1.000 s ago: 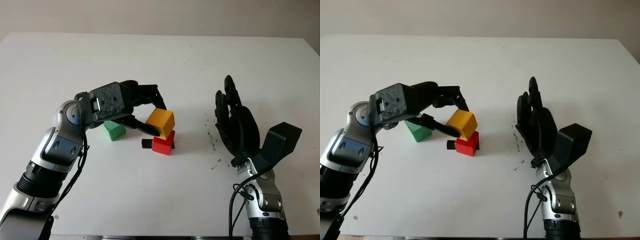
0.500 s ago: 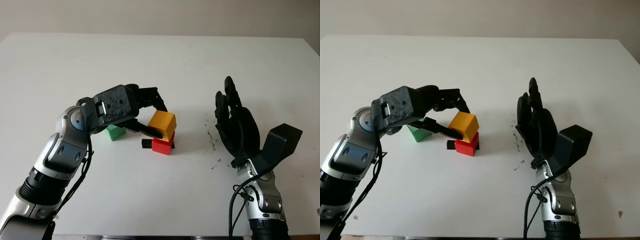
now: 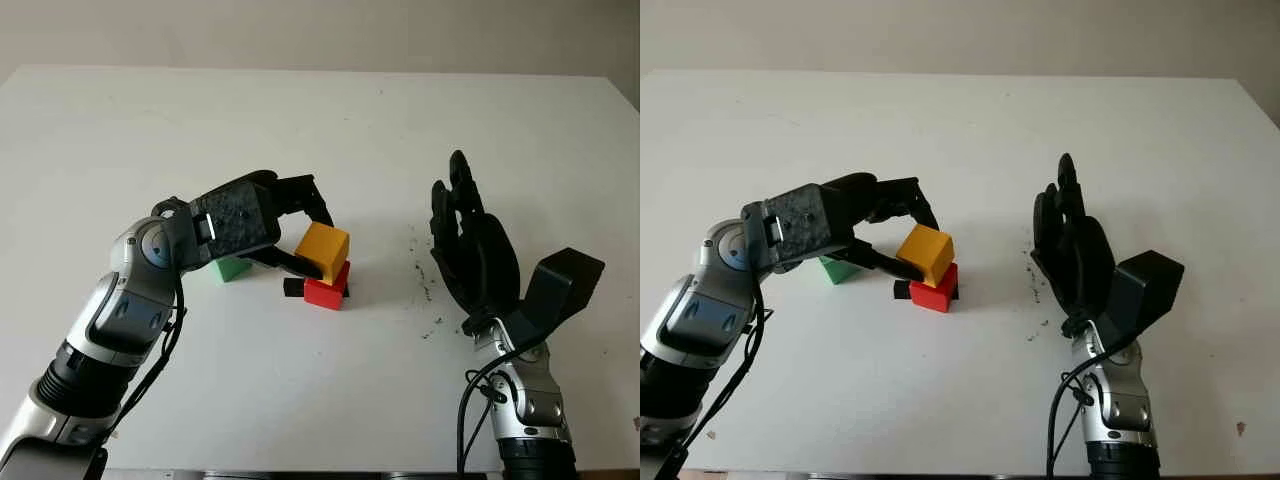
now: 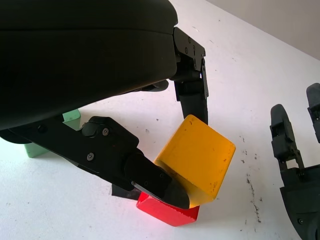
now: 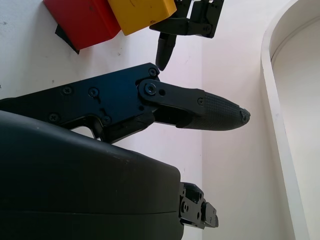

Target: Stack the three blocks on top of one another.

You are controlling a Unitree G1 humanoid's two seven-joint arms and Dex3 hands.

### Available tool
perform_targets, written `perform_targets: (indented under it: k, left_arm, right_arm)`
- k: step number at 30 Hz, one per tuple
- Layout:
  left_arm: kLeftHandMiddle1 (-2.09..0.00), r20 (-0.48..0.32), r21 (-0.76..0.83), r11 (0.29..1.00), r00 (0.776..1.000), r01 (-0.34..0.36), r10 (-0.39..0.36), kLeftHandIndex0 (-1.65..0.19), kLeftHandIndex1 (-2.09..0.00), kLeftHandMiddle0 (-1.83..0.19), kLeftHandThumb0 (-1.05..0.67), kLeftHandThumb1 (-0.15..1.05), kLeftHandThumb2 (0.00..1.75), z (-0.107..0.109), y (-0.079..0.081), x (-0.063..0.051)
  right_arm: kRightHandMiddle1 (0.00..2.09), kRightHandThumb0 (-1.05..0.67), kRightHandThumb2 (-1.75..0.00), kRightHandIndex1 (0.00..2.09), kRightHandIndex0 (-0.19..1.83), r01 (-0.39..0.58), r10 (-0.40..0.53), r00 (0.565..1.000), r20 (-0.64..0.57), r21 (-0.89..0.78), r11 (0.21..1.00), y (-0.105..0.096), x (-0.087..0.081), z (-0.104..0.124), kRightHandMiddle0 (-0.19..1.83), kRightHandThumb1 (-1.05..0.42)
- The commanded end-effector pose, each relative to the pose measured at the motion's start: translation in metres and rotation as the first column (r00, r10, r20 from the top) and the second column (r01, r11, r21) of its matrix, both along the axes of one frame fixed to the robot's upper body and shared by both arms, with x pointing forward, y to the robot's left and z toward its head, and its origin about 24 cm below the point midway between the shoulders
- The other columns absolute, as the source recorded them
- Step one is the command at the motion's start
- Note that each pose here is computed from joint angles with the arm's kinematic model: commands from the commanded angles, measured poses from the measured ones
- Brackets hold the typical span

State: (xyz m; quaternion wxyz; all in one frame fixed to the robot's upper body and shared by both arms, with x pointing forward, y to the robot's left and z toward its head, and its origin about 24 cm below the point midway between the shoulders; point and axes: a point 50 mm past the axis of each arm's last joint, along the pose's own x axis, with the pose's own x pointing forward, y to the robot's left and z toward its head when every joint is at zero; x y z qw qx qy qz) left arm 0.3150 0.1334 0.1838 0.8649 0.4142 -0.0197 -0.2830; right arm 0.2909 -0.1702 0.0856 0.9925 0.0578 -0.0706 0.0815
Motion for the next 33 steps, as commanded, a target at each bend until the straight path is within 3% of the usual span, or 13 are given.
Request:
perform_targets:
  k: [1,12,29,31,33]
  left_arm:
    - [-0.06,0.01,-0.013,1.0,1.0,0.013,-0.013,-0.27,-1.58,-0.26,-0.31,0.97,0.05,-0.0001,-0.0025,-0.0014]
    - [-0.07,-0.012,-0.019,0.999,0.999,0.032,-0.033,-0.26,-1.7,-0.29,-0.33,0.98,0.05,-0.0039,-0.0049,-0.0021]
    - [-0.05,-0.037,0.001,1.0,0.999,0.027,-0.027,-0.26,-1.64,-0.26,-0.33,0.97,0.05,-0.0047,-0.0038,-0.0021]
    - [-0.04,-0.049,0.011,1.0,0.999,0.015,-0.015,-0.22,-1.59,-0.22,-0.36,0.97,0.05,-0.0045,-0.0035,-0.0022]
    - [-0.03,-0.056,0.016,1.0,0.998,0.006,-0.005,-0.17,-1.39,-0.17,-0.39,0.95,0.05,-0.004,-0.0032,-0.0024]
  right_arm:
    - [0.0,-0.68,-0.59,0.0,-0.19,0.005,-0.005,1.0,0.009,0.004,1.0,-0.0003,-0.0015,0.0003,-0.19,-1.05]
    - [0.0,-0.67,-0.59,0.0,-0.19,0.007,-0.007,1.0,0.007,0.01,1.0,0.0006,-0.002,0.0003,-0.19,-1.05]
    - [0.0,-0.67,-0.59,0.0,-0.19,0.006,-0.006,1.0,0.007,0.003,1.0,0.0005,-0.001,0.0003,-0.19,-1.05]
    - [0.0,-0.68,-0.59,0.0,-0.19,0.007,-0.007,1.0,0.006,0.001,1.0,0.0005,-0.001,0.0003,-0.19,-1.05]
    - [0.0,-0.68,-0.59,0.0,-0.19,0.007,-0.007,1.0,0.007,0.001,1.0,0.0006,-0.001,0.0005,-0.19,-1.05]
